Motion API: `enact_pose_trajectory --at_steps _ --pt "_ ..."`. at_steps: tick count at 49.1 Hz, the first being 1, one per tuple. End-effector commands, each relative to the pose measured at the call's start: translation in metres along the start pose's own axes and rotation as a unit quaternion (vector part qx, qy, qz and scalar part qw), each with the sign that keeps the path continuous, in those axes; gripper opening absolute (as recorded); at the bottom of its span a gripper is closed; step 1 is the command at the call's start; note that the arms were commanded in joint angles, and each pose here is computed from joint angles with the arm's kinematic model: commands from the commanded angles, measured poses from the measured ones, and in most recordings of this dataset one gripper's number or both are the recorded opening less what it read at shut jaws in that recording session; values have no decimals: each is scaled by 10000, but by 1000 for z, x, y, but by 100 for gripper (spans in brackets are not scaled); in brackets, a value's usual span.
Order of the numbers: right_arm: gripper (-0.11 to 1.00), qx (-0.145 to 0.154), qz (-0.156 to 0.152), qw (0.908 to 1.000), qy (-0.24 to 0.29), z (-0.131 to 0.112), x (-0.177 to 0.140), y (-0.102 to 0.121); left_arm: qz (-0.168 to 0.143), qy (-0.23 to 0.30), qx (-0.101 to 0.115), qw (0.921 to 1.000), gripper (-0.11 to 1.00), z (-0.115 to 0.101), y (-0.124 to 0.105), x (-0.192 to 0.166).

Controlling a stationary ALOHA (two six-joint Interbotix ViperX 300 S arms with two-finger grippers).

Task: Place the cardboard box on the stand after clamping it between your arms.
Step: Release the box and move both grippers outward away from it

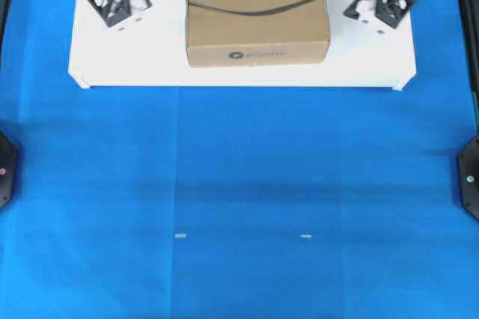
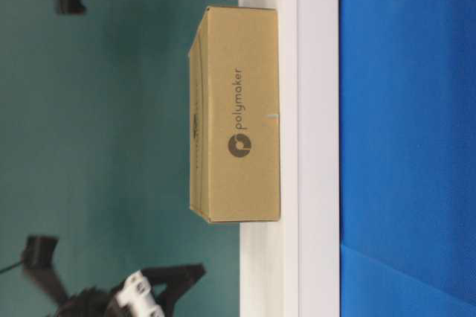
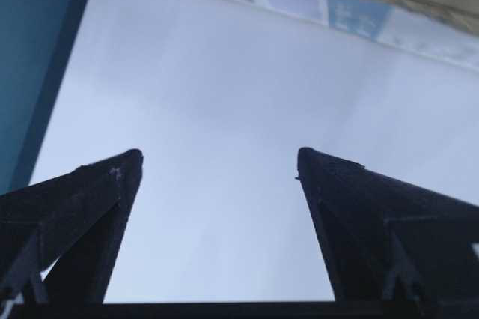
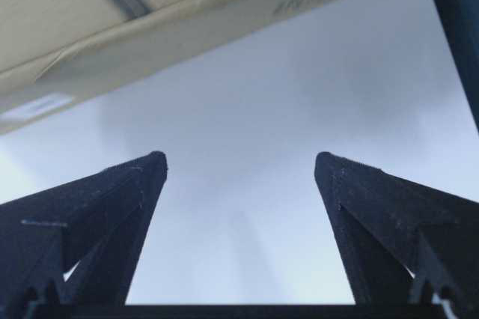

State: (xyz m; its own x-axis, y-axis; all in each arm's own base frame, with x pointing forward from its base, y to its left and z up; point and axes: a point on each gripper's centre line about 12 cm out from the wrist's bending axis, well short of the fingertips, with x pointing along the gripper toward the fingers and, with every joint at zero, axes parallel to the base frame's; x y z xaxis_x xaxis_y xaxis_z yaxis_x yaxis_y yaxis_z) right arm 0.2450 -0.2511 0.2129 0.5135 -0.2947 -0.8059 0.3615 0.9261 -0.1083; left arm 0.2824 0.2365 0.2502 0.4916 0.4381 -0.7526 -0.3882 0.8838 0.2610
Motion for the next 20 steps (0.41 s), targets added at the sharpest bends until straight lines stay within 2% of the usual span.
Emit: enact_pose_trajectory --at_steps 1,10,20 --pt "97 87 -164 9992 -360 6 -29 2 87 -387 -28 9992 81 6 -3 -28" --pt "97 191 -117 9967 -778 5 -60 32 -74 -967 -69 9953 81 7 -32 -59" --pt "97 185 20 9904 -1367 0 -82 72 -505 -1651 12 9850 81 8 -76 -86"
